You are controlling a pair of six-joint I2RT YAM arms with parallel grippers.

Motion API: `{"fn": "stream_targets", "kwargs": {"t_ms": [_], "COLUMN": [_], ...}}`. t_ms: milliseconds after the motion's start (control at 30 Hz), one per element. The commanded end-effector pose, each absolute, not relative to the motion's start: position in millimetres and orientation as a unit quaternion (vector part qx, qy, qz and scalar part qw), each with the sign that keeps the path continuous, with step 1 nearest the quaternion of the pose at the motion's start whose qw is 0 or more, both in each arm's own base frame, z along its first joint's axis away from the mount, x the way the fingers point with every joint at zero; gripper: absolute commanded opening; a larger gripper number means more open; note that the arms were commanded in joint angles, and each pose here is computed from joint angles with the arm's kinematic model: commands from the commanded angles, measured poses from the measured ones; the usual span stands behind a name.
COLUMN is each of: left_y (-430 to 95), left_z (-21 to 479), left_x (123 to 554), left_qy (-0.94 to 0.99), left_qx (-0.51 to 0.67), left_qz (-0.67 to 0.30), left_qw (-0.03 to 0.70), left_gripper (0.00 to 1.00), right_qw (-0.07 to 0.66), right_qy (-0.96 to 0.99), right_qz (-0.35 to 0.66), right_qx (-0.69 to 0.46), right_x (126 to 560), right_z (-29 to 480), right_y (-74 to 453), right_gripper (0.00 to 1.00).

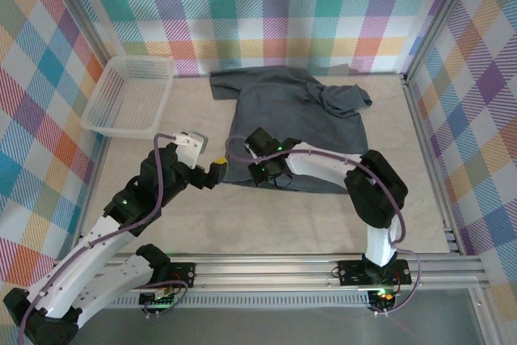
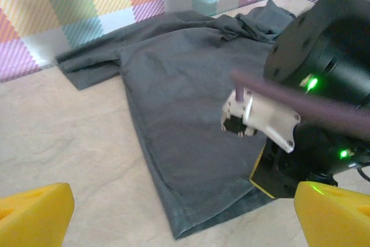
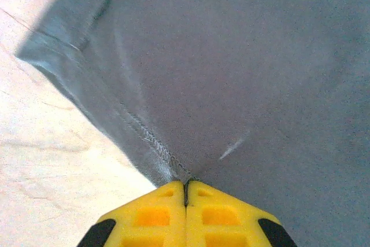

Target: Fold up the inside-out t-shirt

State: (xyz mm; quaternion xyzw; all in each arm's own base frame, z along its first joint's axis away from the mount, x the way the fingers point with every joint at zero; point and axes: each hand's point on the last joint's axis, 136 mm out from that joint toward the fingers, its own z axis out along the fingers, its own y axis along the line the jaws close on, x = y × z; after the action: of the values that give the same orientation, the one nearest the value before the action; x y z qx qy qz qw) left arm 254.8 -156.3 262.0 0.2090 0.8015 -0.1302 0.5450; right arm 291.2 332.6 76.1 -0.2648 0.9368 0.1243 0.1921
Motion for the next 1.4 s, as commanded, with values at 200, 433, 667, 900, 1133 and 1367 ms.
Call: {"fn": "stream_targets", "kwargs": {"t_ms": [200,433,667,900,1133,1367], "left_y": [-196,-228,-246,-241,-225,-210], "left_z": [186,137,123,144,169,202], "left_x": [260,297,351,359,344,335], "left_qy": [0.8,0.792,0.791,0.789,0.821,0.832], "left_qx": [0.247,0.301,0.25,0.184,0.135,0.09], "left_qz": [-0.179,-0.144,-0.118,-0.151,-0.17,-0.176], "left_qw": [0.516,0.512,0.546,0.566,0.528,0.518], "left_gripper": [0.98,1.0,0.98,0.01,0.0,0.0], "right_qw": [0.244,0.231,0.219,0.23,0.323,0.503], "right_qy": [0.911,0.9,0.896,0.9,0.884,0.753], "right_qz": [0.225,0.282,0.303,0.283,0.189,0.12], "right_qx": [-0.246,-0.24,-0.24,-0.239,-0.28,-0.406], "right_x": [294,287,278,277,288,291], "right_z": [149,163,165,154,145,149], "right_y": [339,348,349,332,301,324], "right_gripper": [0.0,0.0,0.0,0.03,0.76,1.0]}}
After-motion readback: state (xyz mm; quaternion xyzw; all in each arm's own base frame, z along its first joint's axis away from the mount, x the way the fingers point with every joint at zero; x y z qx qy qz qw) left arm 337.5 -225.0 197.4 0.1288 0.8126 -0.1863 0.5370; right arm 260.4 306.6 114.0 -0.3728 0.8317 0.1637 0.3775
